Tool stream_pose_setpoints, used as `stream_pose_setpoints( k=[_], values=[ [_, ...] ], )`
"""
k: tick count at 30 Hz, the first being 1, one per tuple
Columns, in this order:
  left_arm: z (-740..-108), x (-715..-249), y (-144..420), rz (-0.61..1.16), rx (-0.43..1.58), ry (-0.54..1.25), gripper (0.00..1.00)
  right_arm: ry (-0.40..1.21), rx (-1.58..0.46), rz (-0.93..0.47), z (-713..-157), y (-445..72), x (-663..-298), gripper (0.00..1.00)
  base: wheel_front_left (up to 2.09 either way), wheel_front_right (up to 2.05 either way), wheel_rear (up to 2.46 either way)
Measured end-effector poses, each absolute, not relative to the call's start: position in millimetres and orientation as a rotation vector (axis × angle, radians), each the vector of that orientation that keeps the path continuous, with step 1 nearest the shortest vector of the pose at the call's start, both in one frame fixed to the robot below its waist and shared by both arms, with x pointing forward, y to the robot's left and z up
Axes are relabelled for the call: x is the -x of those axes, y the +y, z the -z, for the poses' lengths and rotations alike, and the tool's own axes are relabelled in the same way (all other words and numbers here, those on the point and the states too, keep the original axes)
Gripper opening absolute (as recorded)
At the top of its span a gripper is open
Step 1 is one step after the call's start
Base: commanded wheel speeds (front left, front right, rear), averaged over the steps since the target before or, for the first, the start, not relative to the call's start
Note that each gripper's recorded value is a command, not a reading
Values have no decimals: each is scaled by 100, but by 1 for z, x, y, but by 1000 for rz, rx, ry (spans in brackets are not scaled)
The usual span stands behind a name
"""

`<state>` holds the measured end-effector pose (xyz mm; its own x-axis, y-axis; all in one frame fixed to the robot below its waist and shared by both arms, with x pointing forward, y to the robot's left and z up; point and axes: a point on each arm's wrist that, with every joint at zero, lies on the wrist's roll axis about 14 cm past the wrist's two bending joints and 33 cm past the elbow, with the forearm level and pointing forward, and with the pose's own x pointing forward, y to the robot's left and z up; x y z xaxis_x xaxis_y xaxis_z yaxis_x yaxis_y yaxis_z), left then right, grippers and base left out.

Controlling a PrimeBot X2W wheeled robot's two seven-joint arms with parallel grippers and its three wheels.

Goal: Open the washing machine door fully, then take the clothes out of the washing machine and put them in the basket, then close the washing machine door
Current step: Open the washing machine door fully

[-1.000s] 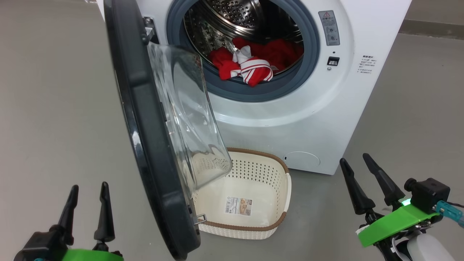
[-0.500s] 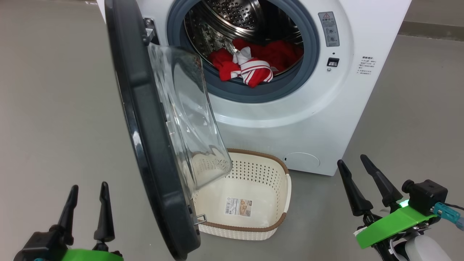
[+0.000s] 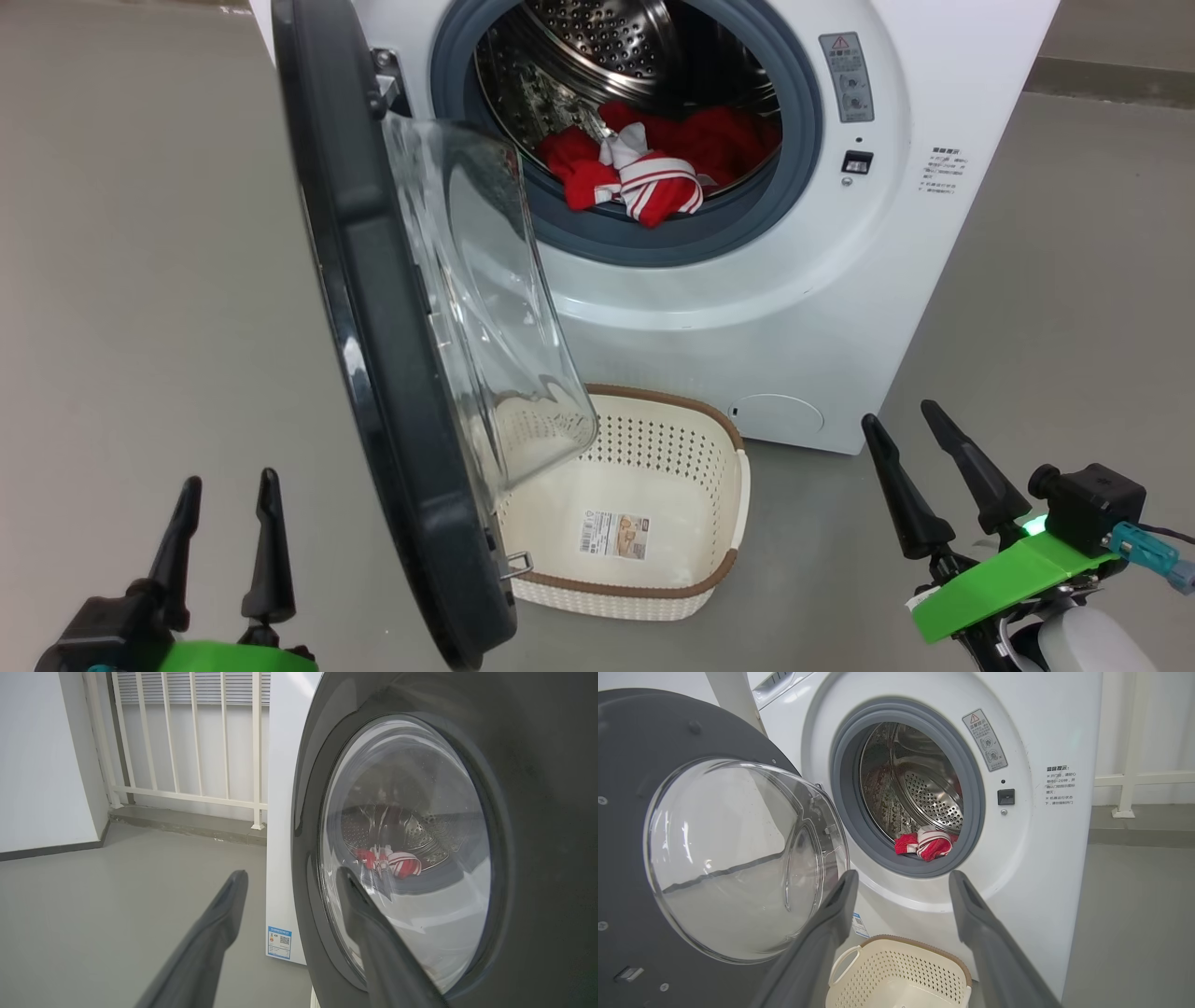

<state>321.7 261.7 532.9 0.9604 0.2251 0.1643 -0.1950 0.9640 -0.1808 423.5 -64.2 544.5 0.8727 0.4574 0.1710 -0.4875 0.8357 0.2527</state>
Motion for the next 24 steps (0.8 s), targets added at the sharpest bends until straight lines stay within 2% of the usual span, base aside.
stream_pose_setpoints(
  k=[24],
  values=[
    [-534,-320,262,-216,175,-192,100,-113,-294,-507,-548,-63,-421,100,0,0,0]
  ],
)
